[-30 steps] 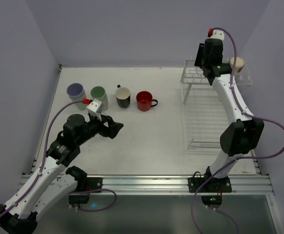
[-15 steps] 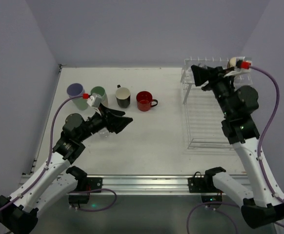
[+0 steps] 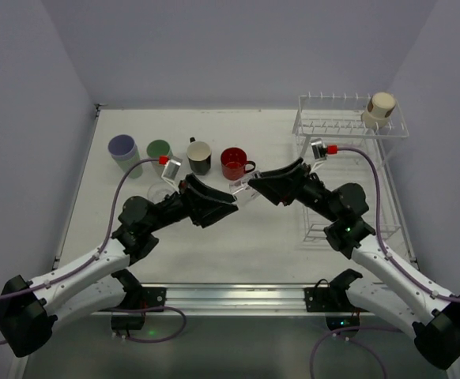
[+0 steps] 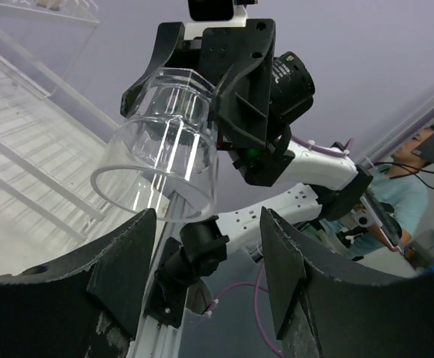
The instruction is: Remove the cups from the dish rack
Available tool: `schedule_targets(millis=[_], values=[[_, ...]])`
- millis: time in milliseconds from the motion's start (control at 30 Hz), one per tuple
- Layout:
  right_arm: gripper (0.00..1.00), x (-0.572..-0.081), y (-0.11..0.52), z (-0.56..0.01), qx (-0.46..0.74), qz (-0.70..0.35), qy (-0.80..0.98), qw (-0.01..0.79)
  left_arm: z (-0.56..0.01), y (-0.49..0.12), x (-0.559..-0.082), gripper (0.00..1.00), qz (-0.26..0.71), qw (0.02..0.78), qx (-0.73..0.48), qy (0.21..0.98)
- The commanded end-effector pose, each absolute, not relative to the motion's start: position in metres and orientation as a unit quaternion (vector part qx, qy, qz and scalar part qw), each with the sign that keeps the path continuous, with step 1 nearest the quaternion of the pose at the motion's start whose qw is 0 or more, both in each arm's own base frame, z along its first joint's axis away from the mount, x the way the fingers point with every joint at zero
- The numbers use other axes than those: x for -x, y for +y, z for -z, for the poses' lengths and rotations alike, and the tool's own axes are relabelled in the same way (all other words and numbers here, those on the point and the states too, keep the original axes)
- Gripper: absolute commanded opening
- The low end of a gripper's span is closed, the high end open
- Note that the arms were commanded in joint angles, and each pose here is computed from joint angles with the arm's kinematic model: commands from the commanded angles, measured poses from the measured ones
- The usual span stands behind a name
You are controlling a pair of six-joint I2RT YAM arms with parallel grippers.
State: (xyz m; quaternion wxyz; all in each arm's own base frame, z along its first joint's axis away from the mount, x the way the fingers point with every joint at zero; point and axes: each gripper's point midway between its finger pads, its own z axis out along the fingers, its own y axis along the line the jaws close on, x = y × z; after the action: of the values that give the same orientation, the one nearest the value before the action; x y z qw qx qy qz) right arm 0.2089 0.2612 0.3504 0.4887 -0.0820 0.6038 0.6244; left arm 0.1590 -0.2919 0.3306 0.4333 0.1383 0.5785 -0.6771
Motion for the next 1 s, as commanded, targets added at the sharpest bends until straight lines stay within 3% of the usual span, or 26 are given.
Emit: schedule_targets(millis=[0,300,367,400,433,467,533,567,600,767,967], values=[[0.19,-0.190,0.264,-0.377,0.103,-0.664,0.546,0.500,-0.350,-0.295,-0.159,0.61,0.698,0.449,-0.122,0.544],[0.19,-0.189,0.289,-0.343,0.092,-0.688,0.558,0.455,-0.360,-0.309,-0.166,0.55,0.700,0.453,-0.130,0.536],[0.20,-0.189,0.291,-0.338,0.090,-0.689,0.561,0.450,-0.357,-0.311,-0.170,0.43,0.692,0.453,-0.128,0.547],[0.22,-0.189,0.292,-0.334,0.089,-0.688,0.564,0.448,-0.354,-0.311,-0.176,0.20,0.678,0.463,-0.125,0.557],[0.25,-0.189,0.291,-0.332,0.088,-0.687,0.566,0.447,-0.355,-0.312,-0.182,0.10,0.666,0.470,-0.122,0.567],[0.46,-0.188,0.290,-0.331,0.090,-0.683,0.568,0.451,-0.335,-0.314,-0.188,0.01,0.639,0.456,-0.114,0.609],[0.71,-0.190,0.287,-0.322,0.089,-0.668,0.580,0.457,-0.337,-0.309,-0.201,0.00,0.593,0.485,-0.119,0.632],[0.90,-0.193,0.286,-0.308,0.089,-0.647,0.604,0.458,-0.306,-0.306,-0.207,0.00,0.546,0.459,-0.116,0.692],[0.98,-0.195,0.279,-0.309,0.079,-0.634,0.606,0.474,-0.299,-0.299,-0.217,0.00,0.504,0.476,-0.117,0.710],[0.99,-0.203,0.255,-0.260,0.064,-0.536,0.684,0.492,-0.227,-0.262,-0.232,0.00,0.313,0.421,-0.134,0.841],[0.99,-0.198,0.218,-0.215,0.042,-0.452,0.736,0.502,-0.166,-0.236,-0.243,0.00,0.155,0.340,-0.185,0.909]])
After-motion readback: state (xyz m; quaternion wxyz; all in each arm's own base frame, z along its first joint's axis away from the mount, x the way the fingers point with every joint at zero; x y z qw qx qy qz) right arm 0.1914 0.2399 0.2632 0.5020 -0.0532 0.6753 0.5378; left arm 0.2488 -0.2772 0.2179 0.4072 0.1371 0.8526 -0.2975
